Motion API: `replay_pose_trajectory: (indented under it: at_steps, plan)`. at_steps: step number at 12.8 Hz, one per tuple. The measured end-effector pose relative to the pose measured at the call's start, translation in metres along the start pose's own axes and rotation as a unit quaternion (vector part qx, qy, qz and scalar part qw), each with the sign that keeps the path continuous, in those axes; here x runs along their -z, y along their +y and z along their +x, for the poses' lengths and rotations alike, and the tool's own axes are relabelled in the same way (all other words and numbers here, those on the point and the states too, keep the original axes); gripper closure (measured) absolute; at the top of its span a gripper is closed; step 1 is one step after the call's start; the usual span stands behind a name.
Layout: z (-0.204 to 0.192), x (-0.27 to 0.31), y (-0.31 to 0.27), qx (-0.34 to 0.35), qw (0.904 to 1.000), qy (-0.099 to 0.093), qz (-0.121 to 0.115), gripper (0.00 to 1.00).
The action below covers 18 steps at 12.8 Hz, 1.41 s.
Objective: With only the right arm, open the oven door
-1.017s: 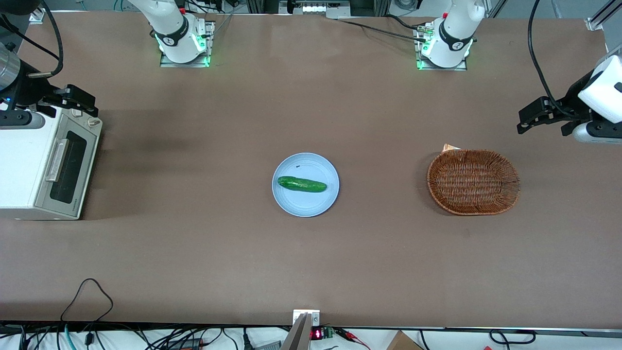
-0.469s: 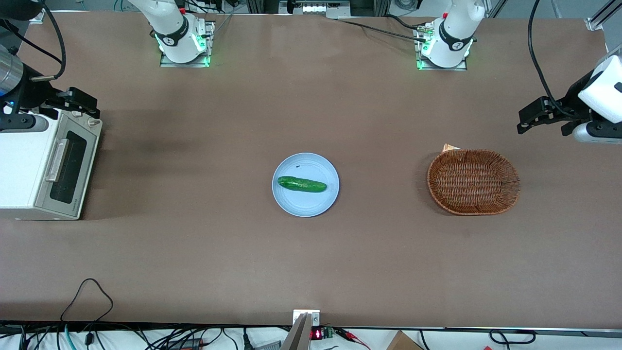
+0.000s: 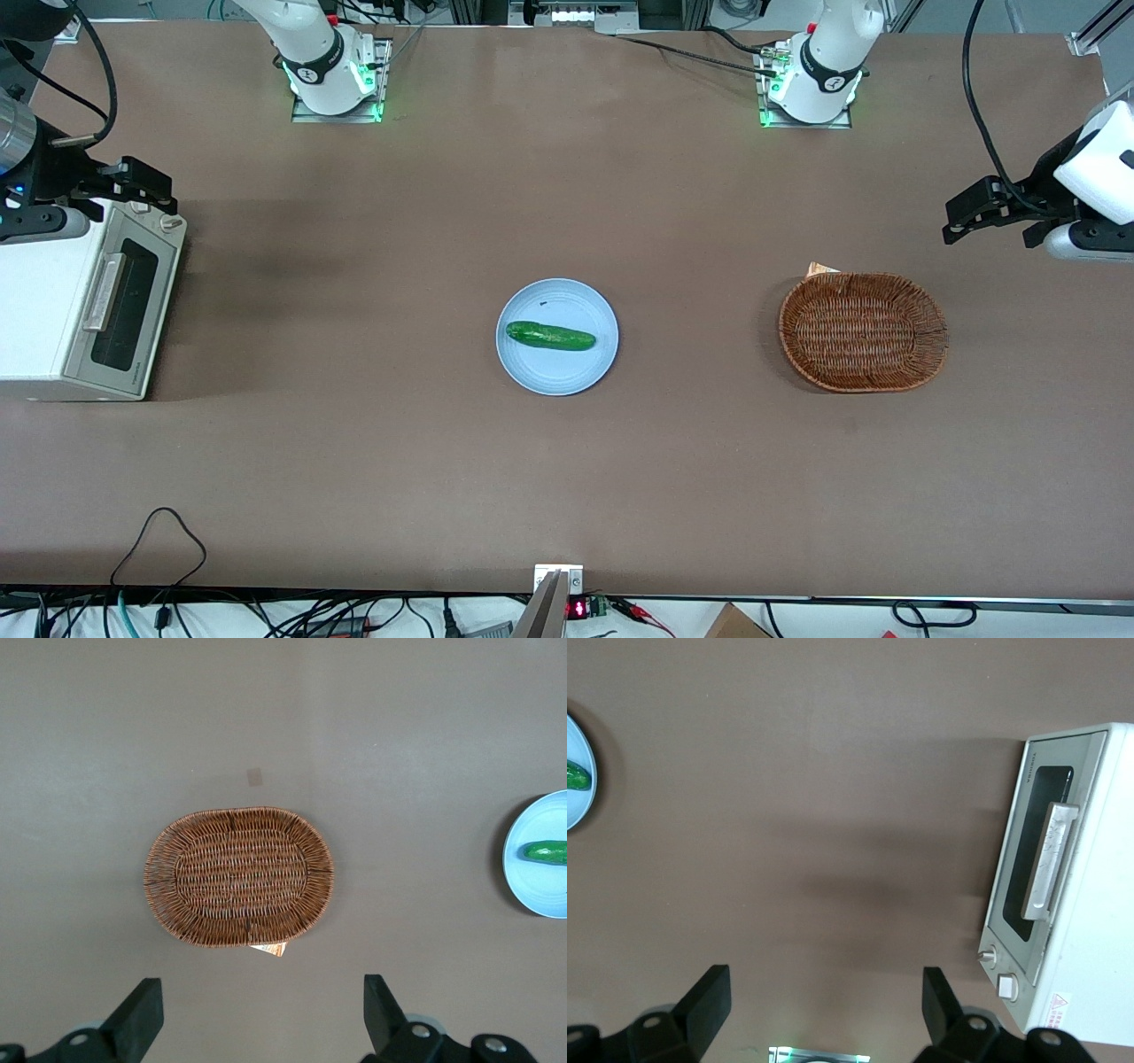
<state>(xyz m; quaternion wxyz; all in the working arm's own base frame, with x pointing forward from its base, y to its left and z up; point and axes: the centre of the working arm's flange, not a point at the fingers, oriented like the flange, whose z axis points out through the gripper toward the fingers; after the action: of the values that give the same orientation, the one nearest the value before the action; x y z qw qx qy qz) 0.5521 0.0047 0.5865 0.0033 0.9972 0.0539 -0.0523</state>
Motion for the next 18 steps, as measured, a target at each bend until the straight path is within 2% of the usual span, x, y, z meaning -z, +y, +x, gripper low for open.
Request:
replay_pose_trajectory:
  at_steps: [1,4,8,10,14,16,18]
  plan:
    - [-0.001,0.000,0.000,0.000,1.0000,-0.002,0.000,0.12]
    - [-0.003,-0.002,0.000,0.000,0.9999,-0.012,0.001,0.52]
    - [-0.004,-0.003,0.000,0.002,0.9998,-0.019,0.002,0.97]
    - [-0.005,-0.004,0.000,-0.002,0.9997,-0.023,0.001,0.99]
    - [-0.004,-0.014,0.029,-0.073,0.9966,-0.036,-0.002,0.99]
    - [0.002,-0.019,0.043,-0.082,0.9952,-0.041,-0.035,0.99]
    - [0.014,-0.023,0.054,-0.083,0.9912,-0.047,-0.092,0.99]
